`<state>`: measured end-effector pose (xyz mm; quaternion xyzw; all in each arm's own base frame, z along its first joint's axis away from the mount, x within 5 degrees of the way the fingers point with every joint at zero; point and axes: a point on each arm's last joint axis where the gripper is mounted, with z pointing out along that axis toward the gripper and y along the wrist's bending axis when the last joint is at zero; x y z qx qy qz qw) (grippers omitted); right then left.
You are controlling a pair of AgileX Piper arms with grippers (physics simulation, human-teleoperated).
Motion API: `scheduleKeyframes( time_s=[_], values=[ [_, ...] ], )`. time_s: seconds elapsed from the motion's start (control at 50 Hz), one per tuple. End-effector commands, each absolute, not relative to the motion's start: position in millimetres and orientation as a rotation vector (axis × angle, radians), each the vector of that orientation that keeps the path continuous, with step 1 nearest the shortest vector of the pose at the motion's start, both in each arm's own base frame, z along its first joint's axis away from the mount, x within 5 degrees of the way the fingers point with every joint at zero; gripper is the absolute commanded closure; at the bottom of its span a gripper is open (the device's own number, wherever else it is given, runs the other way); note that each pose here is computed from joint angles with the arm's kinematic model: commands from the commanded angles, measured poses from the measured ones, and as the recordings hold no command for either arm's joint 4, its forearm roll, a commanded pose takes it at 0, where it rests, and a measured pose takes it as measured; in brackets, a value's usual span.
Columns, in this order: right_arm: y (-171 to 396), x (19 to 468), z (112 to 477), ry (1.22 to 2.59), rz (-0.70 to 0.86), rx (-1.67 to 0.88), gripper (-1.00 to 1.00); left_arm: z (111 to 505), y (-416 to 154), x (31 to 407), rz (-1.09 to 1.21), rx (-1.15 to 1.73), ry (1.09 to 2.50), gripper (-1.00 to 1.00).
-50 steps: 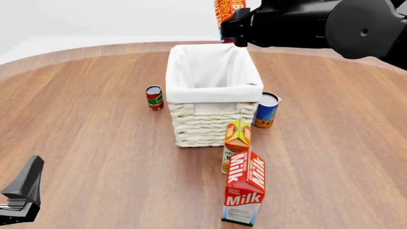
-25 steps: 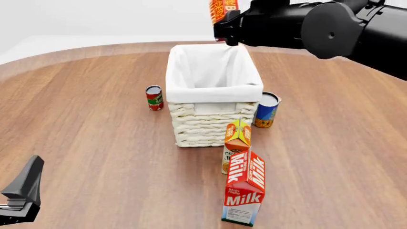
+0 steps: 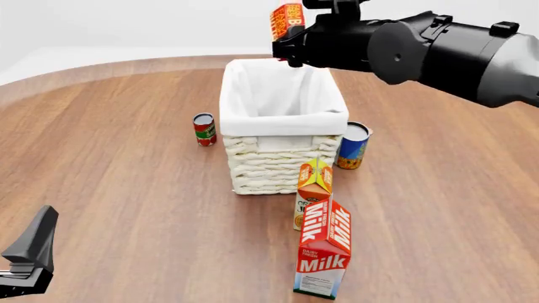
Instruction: Pick up the butter and put it in the basket.
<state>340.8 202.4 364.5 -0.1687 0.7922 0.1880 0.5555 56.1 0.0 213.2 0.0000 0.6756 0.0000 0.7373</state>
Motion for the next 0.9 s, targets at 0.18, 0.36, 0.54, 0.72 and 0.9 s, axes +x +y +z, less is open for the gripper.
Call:
scheduleKeyframes(
  time_s=[0.18, 0.36, 0.54, 0.72, 0.9],
  values=[
    [206, 352, 361, 1.857, 0.454, -0.373, 1.0, 213, 0, 56, 0.0, 0.0, 1.484, -1.0],
    [206, 358, 352, 1.865, 0.454, -0.361, 1.0, 213, 0, 56, 0.0, 0.0, 1.484, -1.0],
    [212, 360, 342, 1.876, 0.46, -0.366, 1.0, 213, 0, 56, 0.0, 0.0, 1.484, -1.0],
    [213, 359, 341, 1.877, 0.464, -0.371, 1.0, 213, 0, 56, 0.0, 0.0, 1.484, -1.0],
    [215, 363, 337, 1.879, 0.467, -0.364, 1.0, 213, 0, 56, 0.0, 0.0, 1.484, -1.0]
  ],
)
